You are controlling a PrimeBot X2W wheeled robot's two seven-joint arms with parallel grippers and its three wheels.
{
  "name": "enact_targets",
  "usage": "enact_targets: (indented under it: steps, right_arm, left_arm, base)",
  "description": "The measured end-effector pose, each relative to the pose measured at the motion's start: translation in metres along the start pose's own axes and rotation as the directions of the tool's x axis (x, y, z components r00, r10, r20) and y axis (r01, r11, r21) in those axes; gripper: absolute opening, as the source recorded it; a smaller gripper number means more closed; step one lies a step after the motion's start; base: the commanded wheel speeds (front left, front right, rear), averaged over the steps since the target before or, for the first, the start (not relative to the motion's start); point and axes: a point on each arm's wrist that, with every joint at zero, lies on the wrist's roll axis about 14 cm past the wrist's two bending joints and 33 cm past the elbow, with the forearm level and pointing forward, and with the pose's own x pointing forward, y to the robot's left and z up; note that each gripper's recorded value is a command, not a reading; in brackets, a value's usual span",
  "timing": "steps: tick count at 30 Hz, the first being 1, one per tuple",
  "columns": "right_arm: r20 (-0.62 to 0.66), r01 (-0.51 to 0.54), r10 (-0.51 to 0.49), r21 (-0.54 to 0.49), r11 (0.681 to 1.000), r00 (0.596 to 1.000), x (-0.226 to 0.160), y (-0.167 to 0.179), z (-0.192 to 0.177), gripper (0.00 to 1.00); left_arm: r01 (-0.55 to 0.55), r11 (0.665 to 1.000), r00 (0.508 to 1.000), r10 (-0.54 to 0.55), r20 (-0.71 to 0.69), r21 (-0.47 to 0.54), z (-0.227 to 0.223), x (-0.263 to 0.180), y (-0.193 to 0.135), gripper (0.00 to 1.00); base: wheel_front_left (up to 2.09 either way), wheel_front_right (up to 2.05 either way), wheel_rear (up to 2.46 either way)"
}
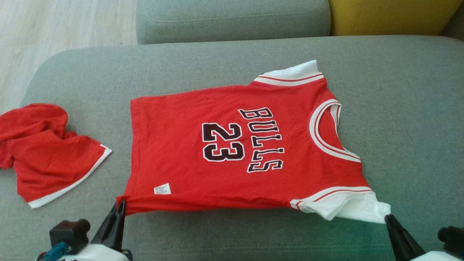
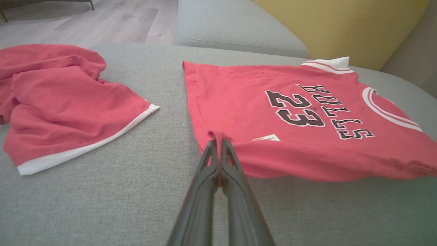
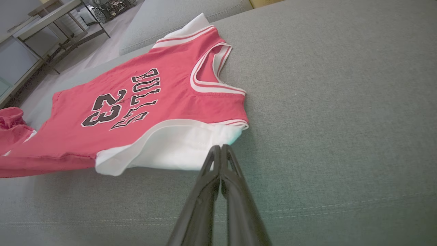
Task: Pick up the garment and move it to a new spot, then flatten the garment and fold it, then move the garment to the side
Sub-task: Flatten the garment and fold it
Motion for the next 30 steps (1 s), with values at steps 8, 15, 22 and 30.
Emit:
enact_targets:
  steps: [8,15,22,30]
  right_arm:
    - [0.004,0.006,-0.006,-0.010,1.000,1.000,0.007,-0.002,0.002,0.00]
    - [0.087,-0.056,0.064,-0.091,0.994,0.994,0.055,0.024,0.041,0.00]
    - [0.106,-0.080,0.096,-0.143,0.986,0.990,0.101,0.032,0.060,0.00]
    - [0.175,-0.086,0.120,-0.191,0.978,0.977,0.140,0.029,0.080,0.00]
  left_arm:
    - [0.008,1.000,0.999,-0.008,-0.040,-0.004,-0.002,0.002,0.001,0.00]
    - [0.047,0.998,0.993,-0.051,-0.111,-0.038,-0.008,0.028,-0.002,0.00]
    - [0.062,0.997,0.991,-0.066,-0.118,-0.040,-0.003,0.061,-0.001,0.00]
    - [0.031,0.997,0.989,-0.040,-0.141,-0.064,-0.015,0.083,0.012,0.00]
  base:
    - [0.00,0.00,0.00]
    - [0.00,0.00,0.00]
    - [0.00,0.00,0.00]
    - [0.00,0.00,0.00]
